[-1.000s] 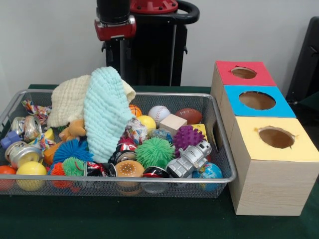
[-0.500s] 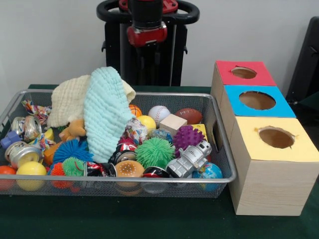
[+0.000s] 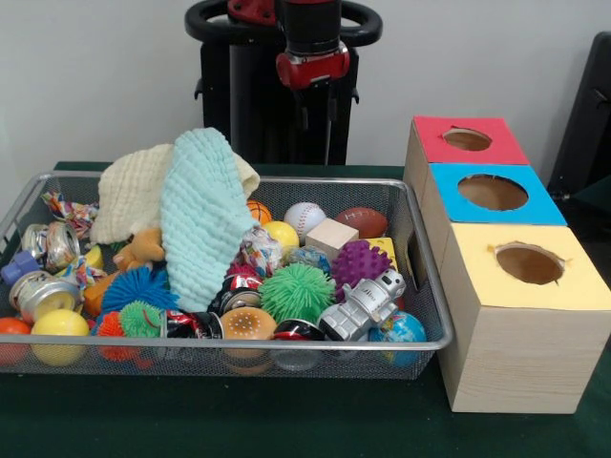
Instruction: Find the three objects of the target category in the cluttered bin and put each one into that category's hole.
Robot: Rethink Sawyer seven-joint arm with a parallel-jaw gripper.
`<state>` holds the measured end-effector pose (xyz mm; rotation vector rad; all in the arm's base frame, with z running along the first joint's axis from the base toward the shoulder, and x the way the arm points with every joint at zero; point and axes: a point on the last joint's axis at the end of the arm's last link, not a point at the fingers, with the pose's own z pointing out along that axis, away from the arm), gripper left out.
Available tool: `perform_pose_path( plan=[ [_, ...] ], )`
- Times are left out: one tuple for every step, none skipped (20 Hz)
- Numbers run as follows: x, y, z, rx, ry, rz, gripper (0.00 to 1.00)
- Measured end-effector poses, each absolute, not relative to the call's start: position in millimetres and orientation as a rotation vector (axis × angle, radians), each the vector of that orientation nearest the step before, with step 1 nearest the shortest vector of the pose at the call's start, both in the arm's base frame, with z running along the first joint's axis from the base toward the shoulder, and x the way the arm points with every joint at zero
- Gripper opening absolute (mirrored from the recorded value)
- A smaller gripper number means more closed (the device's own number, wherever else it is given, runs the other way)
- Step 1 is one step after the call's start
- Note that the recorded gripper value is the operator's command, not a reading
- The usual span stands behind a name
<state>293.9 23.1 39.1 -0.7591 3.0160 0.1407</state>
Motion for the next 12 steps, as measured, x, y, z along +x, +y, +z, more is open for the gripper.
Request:
perform_pose_path(
  plan=[
    [291.2, 21.6, 38.1, -0.75, 3.027, 0.141, 1.0],
    [284.5, 18.3, 35.6, -0.73, 3.053, 0.143, 1.0],
    [279.9, 16.1, 33.6, -0.716, 3.071, 0.147, 1.0],
    [276.6, 14.5, 32.0, -0.705, 3.084, 0.152, 1.0],
    [272.0, 12.2, 29.5, -0.689, 3.102, 0.161, 1.0],
    [269.4, 10.9, 27.8, -0.679, 3.113, 0.168, 1.0],
    [265.7, 9.2, 25.0, -0.663, 3.128, 0.178, 1.0],
    [263.9, 8.1, 23.6, -0.655, 3.135, 0.183, 1.0],
    [262.0, 6.5, 21.6, -0.644, 3.145, 0.189, 1.0],
    [261.0, 5.5, 20.4, -0.638, 3.15, 0.191, 1.0],
    [260.7, 4.9, 19.4, -0.635, 3.153, 0.192, 1.0],
    [261.5, 3.4, 15.9, -0.632, 3.157, 0.189, 1.0]
  ],
)
